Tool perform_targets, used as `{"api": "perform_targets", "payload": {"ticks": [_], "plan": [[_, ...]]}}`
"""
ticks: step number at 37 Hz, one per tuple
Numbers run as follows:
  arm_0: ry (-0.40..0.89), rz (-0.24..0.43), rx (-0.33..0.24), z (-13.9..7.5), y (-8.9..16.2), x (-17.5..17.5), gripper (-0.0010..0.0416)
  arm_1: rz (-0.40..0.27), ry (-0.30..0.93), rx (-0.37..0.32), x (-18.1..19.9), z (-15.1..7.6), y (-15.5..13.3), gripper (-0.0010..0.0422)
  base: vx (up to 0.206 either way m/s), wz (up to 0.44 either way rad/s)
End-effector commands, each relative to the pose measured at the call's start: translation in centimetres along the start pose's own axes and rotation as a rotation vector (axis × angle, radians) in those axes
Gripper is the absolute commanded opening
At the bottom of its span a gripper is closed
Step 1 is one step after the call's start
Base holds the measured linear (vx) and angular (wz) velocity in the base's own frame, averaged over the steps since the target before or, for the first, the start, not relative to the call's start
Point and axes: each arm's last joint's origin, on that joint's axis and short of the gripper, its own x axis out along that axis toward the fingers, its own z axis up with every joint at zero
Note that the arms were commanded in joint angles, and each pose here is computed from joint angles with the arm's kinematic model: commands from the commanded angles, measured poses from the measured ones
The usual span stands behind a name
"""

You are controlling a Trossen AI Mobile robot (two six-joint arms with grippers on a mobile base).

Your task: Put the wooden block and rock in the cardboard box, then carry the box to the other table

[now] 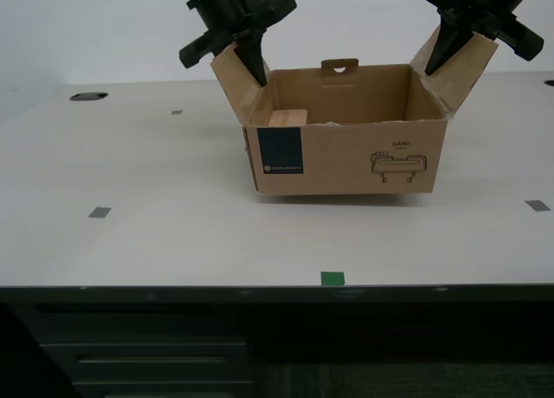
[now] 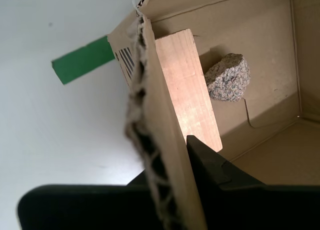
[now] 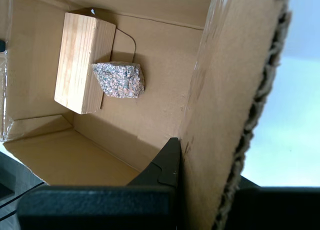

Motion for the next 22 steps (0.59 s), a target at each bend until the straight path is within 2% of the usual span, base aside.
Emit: {"api": "perform_targets", "payload": {"ticks": [1, 9, 22], "plan": [[-0.001, 0.005, -0.014, 0.02, 0.06, -0.01, -0.0001, -0.016, 0.004, 0.005, -0.07, -0.06, -0.39, -0.0001, -0.072, -0.009], [0.001, 0.006, -0.035, 0.00, 0.09, 0.00, -0.0001, -0.017, 0.009, -0.004, 0.02, -0.12, -0.70, -0.0001, -0.075, -0.005], [0.000, 0.006, -0.037, 0.01, 0.09, 0.00, -0.0001, -0.017, 0.010, -0.007, 0.05, -0.12, -0.76, -0.0001, -0.079, 0.009]]}}
